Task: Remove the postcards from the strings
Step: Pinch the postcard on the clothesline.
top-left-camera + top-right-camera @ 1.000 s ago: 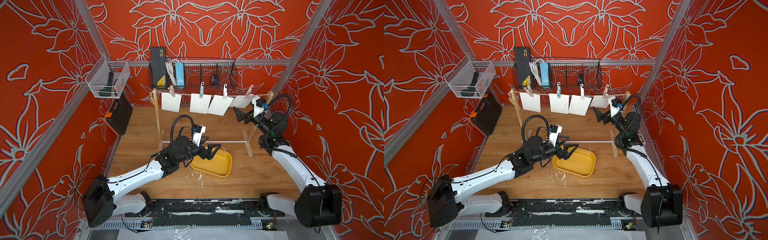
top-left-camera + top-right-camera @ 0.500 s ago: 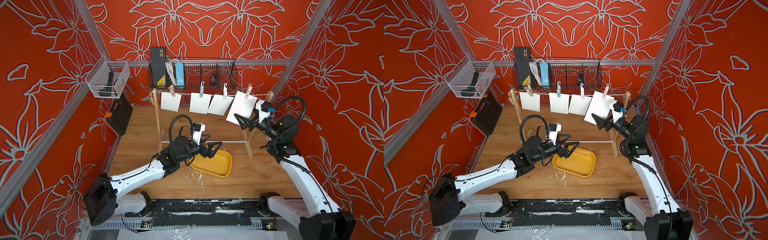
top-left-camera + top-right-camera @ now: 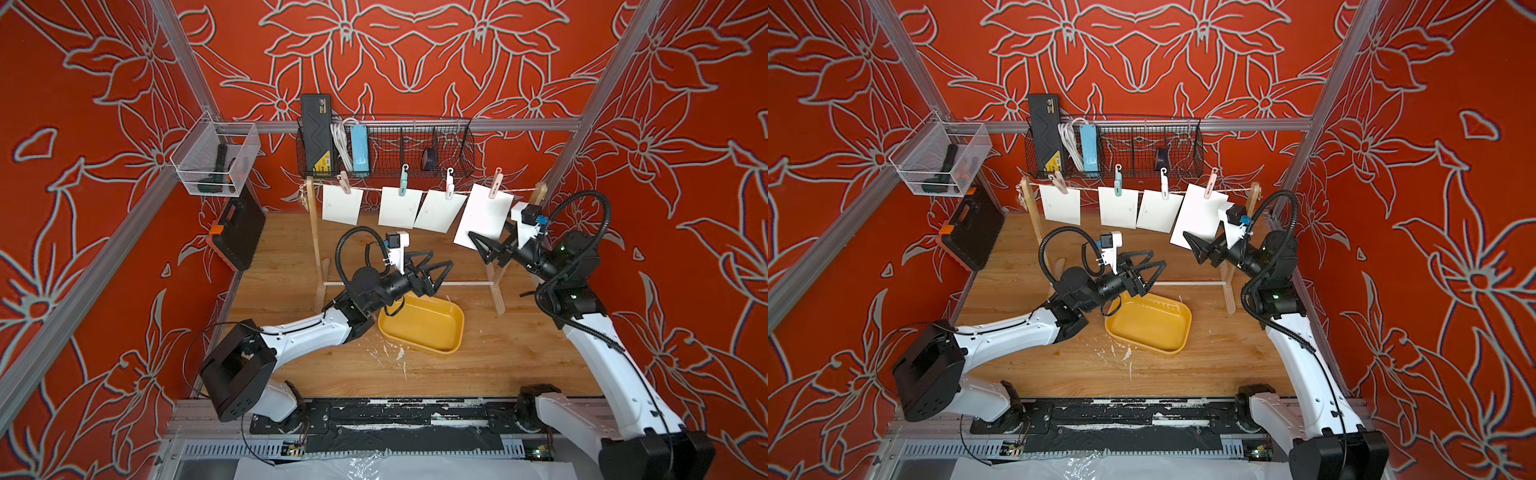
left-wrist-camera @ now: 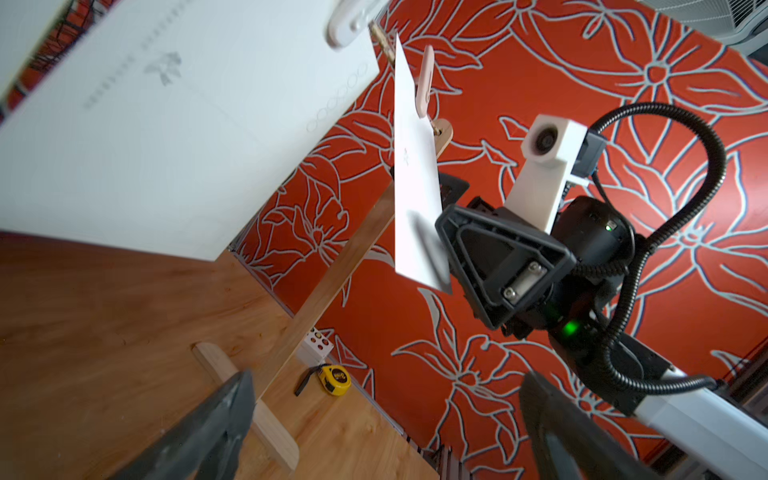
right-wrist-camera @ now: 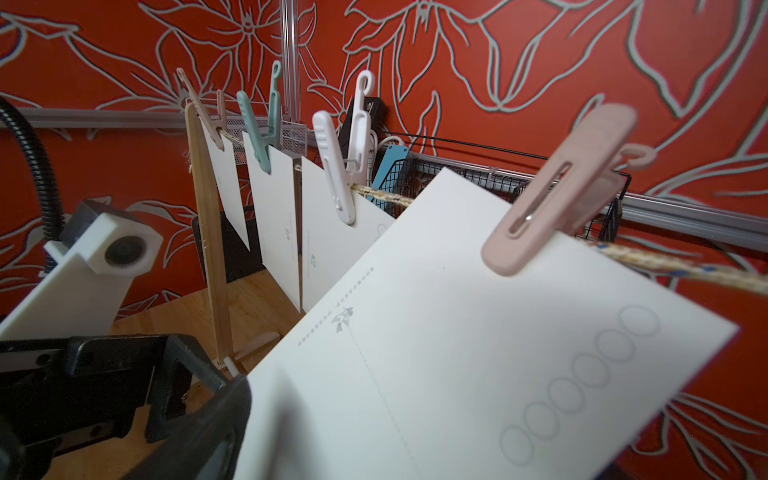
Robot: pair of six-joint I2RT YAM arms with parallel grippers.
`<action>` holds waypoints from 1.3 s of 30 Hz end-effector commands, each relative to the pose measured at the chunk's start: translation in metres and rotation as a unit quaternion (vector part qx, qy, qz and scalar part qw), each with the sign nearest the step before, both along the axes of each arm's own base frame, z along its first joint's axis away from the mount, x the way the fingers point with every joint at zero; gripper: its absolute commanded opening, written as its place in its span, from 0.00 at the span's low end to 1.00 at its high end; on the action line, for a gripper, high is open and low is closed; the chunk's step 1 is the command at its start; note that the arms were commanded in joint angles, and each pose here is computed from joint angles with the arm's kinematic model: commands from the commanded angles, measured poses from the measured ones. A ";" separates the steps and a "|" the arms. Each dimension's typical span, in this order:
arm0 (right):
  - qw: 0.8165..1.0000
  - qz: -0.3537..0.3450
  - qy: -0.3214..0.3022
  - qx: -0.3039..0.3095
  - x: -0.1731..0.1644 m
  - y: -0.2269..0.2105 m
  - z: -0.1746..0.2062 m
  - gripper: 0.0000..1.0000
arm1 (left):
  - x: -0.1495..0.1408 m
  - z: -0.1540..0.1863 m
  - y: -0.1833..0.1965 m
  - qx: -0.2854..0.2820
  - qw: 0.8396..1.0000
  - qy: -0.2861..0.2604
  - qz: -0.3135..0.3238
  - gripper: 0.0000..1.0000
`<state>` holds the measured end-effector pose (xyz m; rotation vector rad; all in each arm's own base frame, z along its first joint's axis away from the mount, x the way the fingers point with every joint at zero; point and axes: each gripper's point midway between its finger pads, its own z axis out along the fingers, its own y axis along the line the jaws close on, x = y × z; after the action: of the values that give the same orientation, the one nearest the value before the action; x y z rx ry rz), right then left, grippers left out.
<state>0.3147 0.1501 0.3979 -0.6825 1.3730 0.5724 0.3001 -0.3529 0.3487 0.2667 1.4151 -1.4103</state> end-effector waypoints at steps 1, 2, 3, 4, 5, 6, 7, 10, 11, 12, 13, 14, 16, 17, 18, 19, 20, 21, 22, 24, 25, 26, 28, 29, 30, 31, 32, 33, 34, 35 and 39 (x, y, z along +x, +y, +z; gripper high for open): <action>1.000 0.013 -0.014 0.005 -0.009 0.003 0.015 0.93 | 0.000 0.037 -0.004 -0.065 0.997 -0.021 -0.026 0.98; 1.000 0.013 -0.015 0.005 -0.009 0.003 0.015 0.92 | 0.003 0.039 -0.006 -0.072 0.997 -0.018 -0.028 0.98; 1.000 0.014 -0.015 0.005 -0.009 0.003 0.015 0.93 | 0.005 0.039 -0.009 -0.078 0.996 -0.016 -0.030 0.98; 1.000 0.015 -0.016 0.005 -0.009 0.004 0.016 0.93 | 0.009 0.041 -0.011 -0.084 0.996 -0.014 -0.031 0.97; 1.000 0.015 -0.016 0.006 -0.009 0.004 0.016 0.93 | 0.012 0.042 -0.014 -0.087 0.996 -0.011 -0.032 0.96; 1.000 0.015 -0.016 0.006 -0.009 0.004 0.016 0.93 | 0.015 0.042 -0.018 -0.086 0.996 -0.008 -0.033 0.95; 1.000 0.016 -0.016 0.006 -0.009 0.004 0.016 0.93 | 0.017 0.043 -0.021 -0.086 0.996 -0.007 -0.036 0.93; 1.000 0.018 -0.015 0.006 -0.010 0.004 0.016 0.93 | 0.022 0.043 -0.029 -0.091 0.995 -0.003 -0.044 0.89; 1.000 0.018 -0.015 0.005 -0.010 0.004 0.017 0.93 | 0.023 0.044 -0.031 -0.091 0.995 -0.004 -0.045 0.87; 1.000 0.018 -0.014 0.005 -0.010 0.005 0.017 0.93 | 0.024 0.044 -0.033 -0.092 0.995 -0.005 -0.047 0.83; 1.000 0.018 -0.014 0.004 -0.011 0.004 0.016 0.92 | 0.024 0.045 -0.035 -0.093 0.994 -0.006 -0.050 0.80; 1.000 0.017 -0.016 0.003 -0.011 0.004 0.017 0.93 | 0.025 0.045 -0.035 -0.096 0.994 -0.005 -0.052 0.78; 1.000 0.017 -0.016 0.000 -0.012 0.004 0.016 0.93 | 0.024 0.046 -0.038 -0.098 0.994 -0.007 -0.057 0.68; 1.000 0.017 -0.015 -0.001 -0.012 0.004 0.016 0.93 | 0.025 0.045 -0.040 -0.097 0.994 -0.006 -0.057 0.61; 1.000 0.017 -0.015 -0.002 -0.012 0.004 0.016 0.93 | 0.025 0.045 -0.040 -0.096 0.994 -0.006 -0.057 0.53; 1.000 0.017 -0.013 -0.003 -0.013 0.004 0.017 0.92 | 0.025 0.045 -0.040 -0.096 0.994 -0.008 -0.057 0.49; 1.000 0.017 -0.013 -0.005 -0.014 0.004 0.017 0.93 | 0.025 0.045 -0.040 -0.096 0.994 -0.010 -0.056 0.44; 1.000 0.017 -0.010 -0.006 -0.014 0.004 0.017 0.92 | 0.025 0.045 -0.041 -0.095 0.994 -0.010 -0.057 0.35; 1.000 0.014 -0.008 -0.007 -0.015 0.003 0.018 0.92 | 0.026 0.044 -0.041 -0.092 0.994 -0.007 -0.056 0.30; 1.000 0.013 -0.005 -0.009 -0.017 0.002 0.020 0.93 | 0.027 0.043 -0.042 -0.089 0.994 -0.006 -0.055 0.27; 1.000 0.011 0.000 -0.011 -0.018 0.001 0.020 0.93 | 0.027 0.042 -0.041 -0.088 0.995 -0.005 -0.052 0.21; 1.000 0.009 0.005 -0.016 -0.019 0.001 0.021 0.93 | 0.028 0.042 -0.041 -0.087 0.995 -0.003 -0.050 0.18; 1.000 -0.002 0.019 -0.023 -0.021 -0.003 0.020 0.93 | 0.030 0.040 -0.043 -0.082 0.996 -0.001 -0.047 0.07; 0.999 -0.005 0.025 -0.025 -0.022 -0.005 0.020 0.93 | 0.032 0.038 -0.043 -0.078 0.996 0.002 -0.044 0.03; 0.999 -0.006 0.033 -0.028 -0.025 -0.006 0.017 0.93 | 0.034 0.037 -0.045 -0.075 0.996 0.003 -0.043 0.01; 0.999 -0.007 0.036 -0.030 -0.028 -0.008 0.016 0.93 | 0.034 0.036 -0.045 -0.073 0.996 0.003 -0.043 0.00; 0.999 -0.009 0.040 -0.033 -0.031 -0.009 0.015 0.93 | 0.036 0.035 -0.045 -0.072 0.997 0.005 -0.040 0.00; 0.998 -0.012 0.049 -0.037 -0.032 -0.011 0.011 0.93 | 0.038 0.033 -0.046 -0.069 0.997 0.007 -0.036 0.00; 0.997 -0.020 0.058 -0.042 -0.033 -0.014 0.008 0.93 | 0.039 0.032 -0.046 -0.067 0.997 0.008 -0.033 0.00; 0.996 -0.027 0.066 -0.046 -0.033 -0.017 0.005 0.92 | 0.041 0.030 -0.046 -0.065 0.997 0.009 -0.030 0.00; 0.994 -0.042 0.090 -0.043 -0.039 -0.029 0.001 0.91 | 0.049 0.027 -0.047 -0.050 0.999 0.011 -0.012 0.00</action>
<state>0.2848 0.1274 0.4005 -0.6523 1.5572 0.5348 0.3414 -0.3979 0.3732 0.2070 1.3620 -1.5434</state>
